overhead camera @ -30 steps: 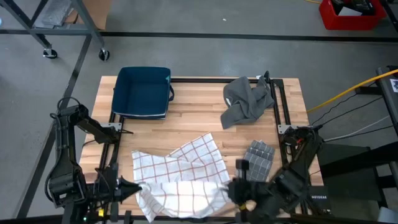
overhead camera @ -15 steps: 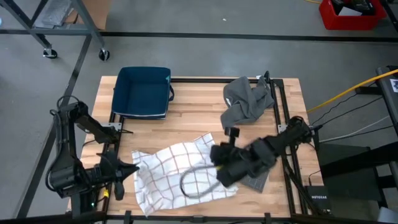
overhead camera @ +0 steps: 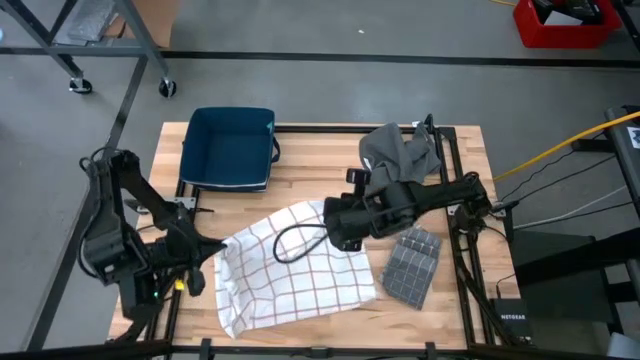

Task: Fold towel
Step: Fold the white towel

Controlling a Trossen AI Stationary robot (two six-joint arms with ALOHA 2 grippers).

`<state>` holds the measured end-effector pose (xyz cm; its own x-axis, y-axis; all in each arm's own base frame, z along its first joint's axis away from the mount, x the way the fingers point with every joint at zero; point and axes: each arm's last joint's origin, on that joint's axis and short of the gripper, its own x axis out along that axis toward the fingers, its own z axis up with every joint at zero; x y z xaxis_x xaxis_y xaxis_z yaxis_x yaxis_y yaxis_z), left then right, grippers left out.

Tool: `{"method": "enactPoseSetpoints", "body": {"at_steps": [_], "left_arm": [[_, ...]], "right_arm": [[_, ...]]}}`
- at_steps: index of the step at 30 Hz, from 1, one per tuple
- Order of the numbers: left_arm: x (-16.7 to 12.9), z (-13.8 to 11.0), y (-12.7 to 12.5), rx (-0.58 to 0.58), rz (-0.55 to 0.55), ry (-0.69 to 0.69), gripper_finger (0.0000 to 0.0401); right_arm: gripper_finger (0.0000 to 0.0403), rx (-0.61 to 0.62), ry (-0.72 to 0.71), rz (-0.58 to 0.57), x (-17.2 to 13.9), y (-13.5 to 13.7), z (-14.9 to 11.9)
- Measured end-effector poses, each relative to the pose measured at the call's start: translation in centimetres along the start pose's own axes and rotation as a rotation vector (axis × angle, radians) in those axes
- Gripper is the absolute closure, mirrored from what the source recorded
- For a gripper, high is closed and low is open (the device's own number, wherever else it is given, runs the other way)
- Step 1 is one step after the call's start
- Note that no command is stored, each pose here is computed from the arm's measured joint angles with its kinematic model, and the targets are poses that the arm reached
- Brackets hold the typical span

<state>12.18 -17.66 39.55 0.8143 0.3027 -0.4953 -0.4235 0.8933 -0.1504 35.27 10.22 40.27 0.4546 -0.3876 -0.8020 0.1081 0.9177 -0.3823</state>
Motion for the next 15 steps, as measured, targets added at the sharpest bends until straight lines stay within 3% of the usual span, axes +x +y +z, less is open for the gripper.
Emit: {"method": "enactPoseSetpoints", "body": {"at_steps": [7, 15], "left_arm": [[0.5, 0.1, 2.7, 0.04, 0.021, 0.06, 0.0401], [0.3, -0.3, 7.6, -0.062, 0.001, 0.065, 0.0401]], "right_arm": [[0.0403, -0.012, 0.044, 0.056, 1.3, -2.1, 0.3], [0.0403, 0.009, 0.09, 0.235, 2.2, -3.5, 0.4]]}}
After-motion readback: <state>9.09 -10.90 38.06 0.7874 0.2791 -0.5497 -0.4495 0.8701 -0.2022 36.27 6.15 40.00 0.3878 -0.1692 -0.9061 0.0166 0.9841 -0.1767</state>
